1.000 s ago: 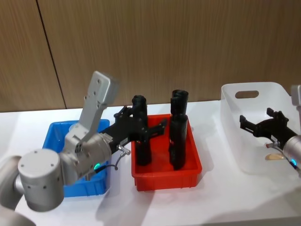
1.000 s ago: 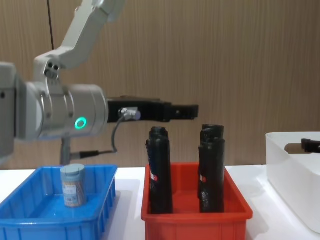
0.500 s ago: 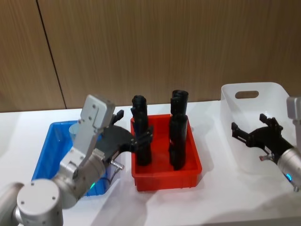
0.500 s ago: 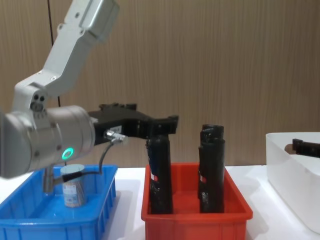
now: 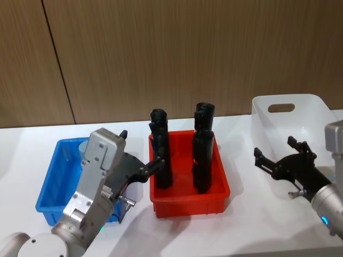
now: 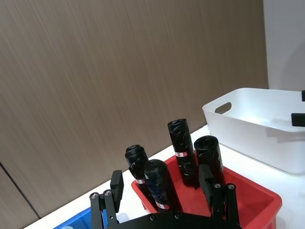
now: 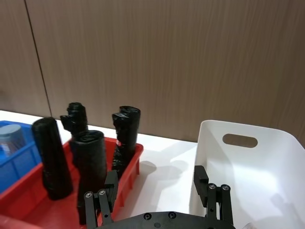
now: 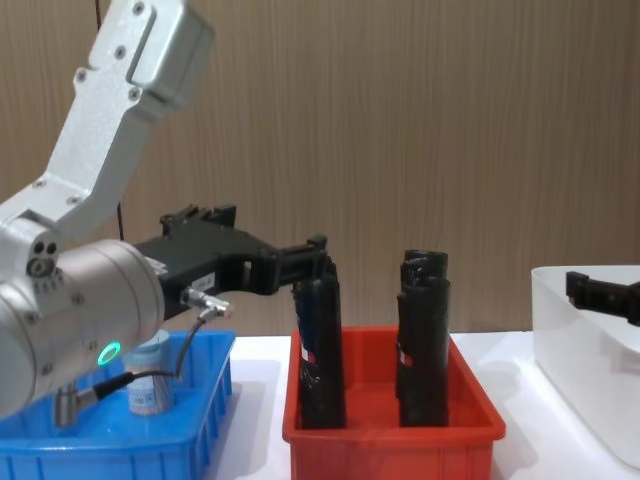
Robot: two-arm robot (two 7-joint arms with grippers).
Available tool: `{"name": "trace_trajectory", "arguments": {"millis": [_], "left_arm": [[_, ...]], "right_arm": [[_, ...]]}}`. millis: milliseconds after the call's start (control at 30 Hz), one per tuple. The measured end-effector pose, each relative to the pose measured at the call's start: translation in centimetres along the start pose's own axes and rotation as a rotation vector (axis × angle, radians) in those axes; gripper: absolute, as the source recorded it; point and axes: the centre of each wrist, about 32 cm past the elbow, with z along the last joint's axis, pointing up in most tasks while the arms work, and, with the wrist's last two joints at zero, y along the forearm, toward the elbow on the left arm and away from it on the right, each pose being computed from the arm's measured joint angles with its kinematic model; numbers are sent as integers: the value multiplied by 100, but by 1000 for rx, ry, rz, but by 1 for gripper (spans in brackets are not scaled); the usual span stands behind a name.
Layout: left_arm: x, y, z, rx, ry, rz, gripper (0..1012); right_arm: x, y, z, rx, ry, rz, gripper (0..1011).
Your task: Pick the cotton swabs from the blue box and place them into the white box.
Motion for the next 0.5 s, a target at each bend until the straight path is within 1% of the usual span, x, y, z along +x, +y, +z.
{"name": "trace_trajectory", "arguments": {"millis": [67,167,267,500], "left_arm": [[-8,13,-6,-3,-3,5,1004],[-11,17,-9,-5,-4,7,1004],[-12,18,-9,-5,-4,8,1004],[-12,18,-9,-5,-4,8,1004]], "right_arm": [[-56,-55,13,9,4,5,1002],[-107,-107,24,17,7,10,1002],[-202,-202,51,33,13,19,1002],[-334,-339,97,55,27,30,1002]]}}
